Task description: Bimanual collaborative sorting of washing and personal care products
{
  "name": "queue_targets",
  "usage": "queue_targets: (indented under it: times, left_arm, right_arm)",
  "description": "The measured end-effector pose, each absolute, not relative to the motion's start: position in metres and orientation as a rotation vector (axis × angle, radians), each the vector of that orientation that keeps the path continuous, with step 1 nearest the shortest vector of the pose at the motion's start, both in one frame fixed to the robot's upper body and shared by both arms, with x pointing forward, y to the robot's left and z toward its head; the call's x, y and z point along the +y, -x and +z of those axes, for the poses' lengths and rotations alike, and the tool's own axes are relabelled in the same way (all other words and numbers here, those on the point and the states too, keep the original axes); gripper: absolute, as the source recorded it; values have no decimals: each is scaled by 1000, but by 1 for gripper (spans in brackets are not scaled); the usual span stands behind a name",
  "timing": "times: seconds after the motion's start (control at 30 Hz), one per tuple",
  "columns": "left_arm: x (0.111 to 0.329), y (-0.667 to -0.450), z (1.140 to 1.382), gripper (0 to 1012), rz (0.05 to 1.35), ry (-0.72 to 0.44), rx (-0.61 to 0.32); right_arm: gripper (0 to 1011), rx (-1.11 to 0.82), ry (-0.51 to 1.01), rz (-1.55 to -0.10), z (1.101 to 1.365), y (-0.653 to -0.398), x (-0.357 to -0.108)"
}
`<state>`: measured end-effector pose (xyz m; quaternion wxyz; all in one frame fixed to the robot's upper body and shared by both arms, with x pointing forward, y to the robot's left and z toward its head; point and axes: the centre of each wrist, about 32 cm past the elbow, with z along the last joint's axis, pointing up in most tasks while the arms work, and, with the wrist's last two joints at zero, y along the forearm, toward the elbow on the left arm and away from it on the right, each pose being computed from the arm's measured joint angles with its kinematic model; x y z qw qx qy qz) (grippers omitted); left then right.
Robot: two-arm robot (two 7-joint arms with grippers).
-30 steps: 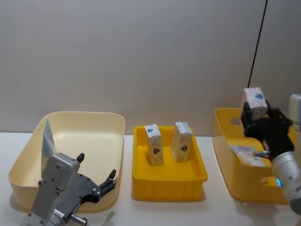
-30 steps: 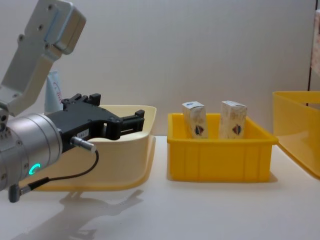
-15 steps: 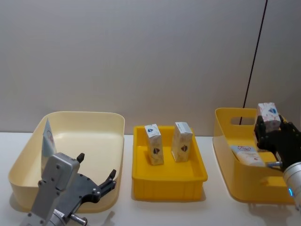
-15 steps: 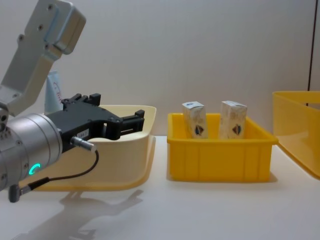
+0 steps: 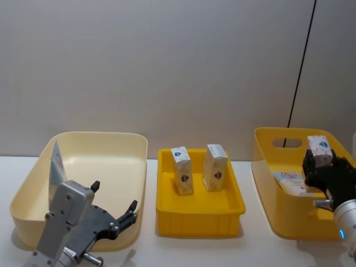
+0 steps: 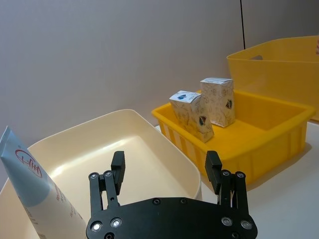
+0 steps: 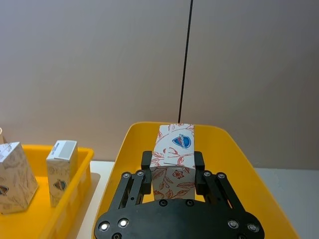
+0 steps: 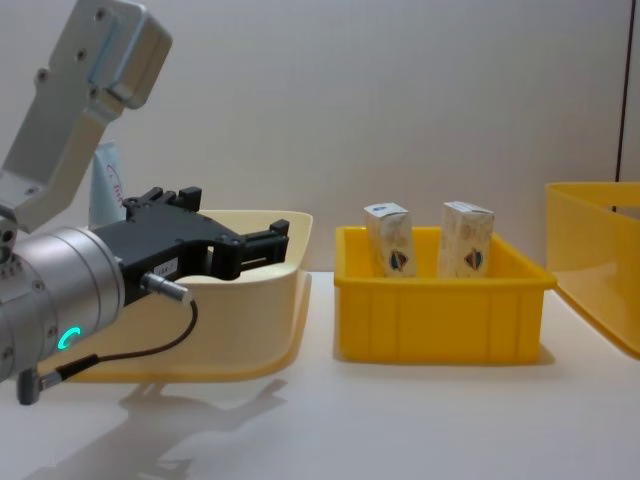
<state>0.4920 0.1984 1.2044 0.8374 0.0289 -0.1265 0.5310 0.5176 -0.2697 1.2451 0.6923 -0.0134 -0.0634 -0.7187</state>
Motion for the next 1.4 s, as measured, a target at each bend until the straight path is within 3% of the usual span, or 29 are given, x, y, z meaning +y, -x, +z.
queue_targets:
  times: [0.4, 1.0, 1.4]
  left_arm:
    - [198, -492, 1204, 1003, 1124, -61, -267]
    - [198, -492, 1204, 1003, 1124, -61, -268]
    - [198, -492, 1204, 1003, 1124, -61, -268]
  right_arm:
    - [471, -89, 55, -1612, 1232, -521, -268]
    - [979, -65, 67, -1610, 1226, -523, -267]
    - [1001, -119, 1, -1590, 1229, -522, -268]
